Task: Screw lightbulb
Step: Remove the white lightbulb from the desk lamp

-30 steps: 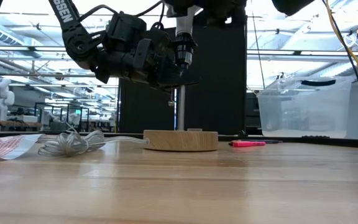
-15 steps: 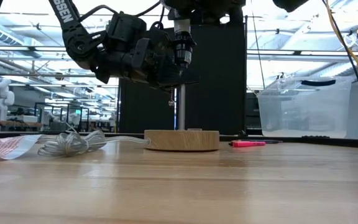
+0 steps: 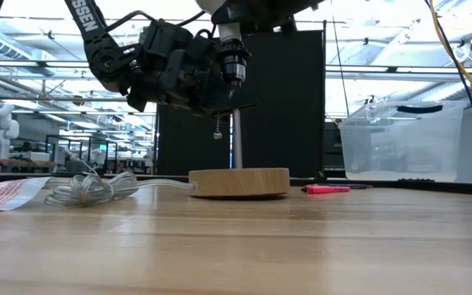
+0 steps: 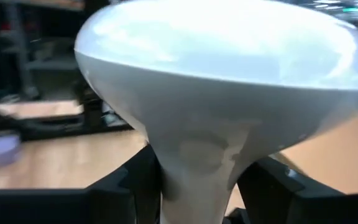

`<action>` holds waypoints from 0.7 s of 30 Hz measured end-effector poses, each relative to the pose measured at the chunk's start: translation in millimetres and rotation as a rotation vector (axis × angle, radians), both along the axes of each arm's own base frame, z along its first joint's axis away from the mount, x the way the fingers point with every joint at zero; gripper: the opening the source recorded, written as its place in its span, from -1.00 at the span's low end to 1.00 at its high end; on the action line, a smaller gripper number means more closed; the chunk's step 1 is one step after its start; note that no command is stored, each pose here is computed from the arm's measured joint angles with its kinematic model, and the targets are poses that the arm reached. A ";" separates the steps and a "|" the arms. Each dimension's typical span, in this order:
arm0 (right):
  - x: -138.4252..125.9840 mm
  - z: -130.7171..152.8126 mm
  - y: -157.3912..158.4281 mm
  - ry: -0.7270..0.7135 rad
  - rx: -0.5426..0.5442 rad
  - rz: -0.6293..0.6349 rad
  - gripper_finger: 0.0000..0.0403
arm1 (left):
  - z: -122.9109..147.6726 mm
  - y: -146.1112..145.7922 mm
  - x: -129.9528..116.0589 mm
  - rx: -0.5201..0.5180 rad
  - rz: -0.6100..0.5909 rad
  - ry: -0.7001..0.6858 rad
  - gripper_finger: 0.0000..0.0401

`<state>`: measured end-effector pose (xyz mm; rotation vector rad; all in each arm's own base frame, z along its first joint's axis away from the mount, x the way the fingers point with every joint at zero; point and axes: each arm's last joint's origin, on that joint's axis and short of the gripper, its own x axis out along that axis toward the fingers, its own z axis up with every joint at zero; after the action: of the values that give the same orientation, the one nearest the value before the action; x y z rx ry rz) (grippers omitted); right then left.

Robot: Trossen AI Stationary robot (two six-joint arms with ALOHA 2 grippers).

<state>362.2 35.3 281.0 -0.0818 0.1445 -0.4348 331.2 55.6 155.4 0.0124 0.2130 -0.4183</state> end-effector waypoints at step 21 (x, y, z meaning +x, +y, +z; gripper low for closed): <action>-6.1 -3.9 -29.7 0.160 0.060 0.401 0.10 | -2.9 -4.9 -2.6 -0.012 -0.148 0.014 -0.86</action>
<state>356.2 5.6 277.1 -0.0840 0.2921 -0.0228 328.6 50.7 152.5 0.0134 0.2246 -0.5669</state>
